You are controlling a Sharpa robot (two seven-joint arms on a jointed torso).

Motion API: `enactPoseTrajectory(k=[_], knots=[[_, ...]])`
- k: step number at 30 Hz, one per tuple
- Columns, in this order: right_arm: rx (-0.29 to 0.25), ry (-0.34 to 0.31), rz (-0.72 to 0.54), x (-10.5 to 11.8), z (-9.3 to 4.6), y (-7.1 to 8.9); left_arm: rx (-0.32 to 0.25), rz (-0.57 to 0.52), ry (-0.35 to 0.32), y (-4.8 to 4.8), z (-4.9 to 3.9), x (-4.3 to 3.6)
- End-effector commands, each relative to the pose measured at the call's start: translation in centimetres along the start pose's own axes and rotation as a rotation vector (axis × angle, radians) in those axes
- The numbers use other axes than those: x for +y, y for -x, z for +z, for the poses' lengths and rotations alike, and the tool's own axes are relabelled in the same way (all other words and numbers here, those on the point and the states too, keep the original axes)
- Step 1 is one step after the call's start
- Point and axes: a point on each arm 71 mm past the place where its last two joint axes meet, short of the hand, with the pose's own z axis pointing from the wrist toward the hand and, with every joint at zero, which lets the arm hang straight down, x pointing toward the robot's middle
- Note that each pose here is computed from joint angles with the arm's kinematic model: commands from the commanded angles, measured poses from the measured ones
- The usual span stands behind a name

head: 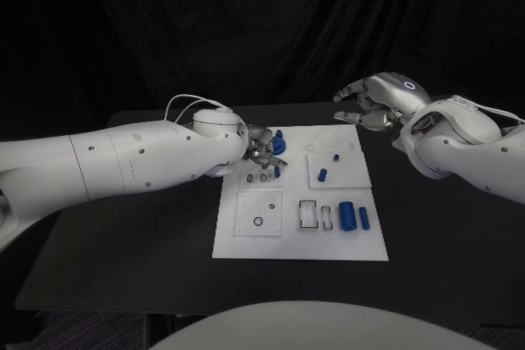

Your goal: Assemble the parts on the task board

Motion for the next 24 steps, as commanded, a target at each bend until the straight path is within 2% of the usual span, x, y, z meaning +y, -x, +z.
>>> enactPoseTrajectory(k=[1, 9, 24], knots=[[0.009, -0.019, -0.001, -0.1, -0.1, -0.1, 0.010, 0.001, -0.015, -0.21, 0.15, -0.19], [0.013, -0.020, -0.001, -0.1, 0.0, -0.2, 0.022, 0.002, -0.019, -0.50, 0.45, -0.15], [0.021, -0.026, -0.001, -0.2, 0.0, -0.3, 0.035, -0.003, -0.045, -1.22, 0.89, -0.65]])
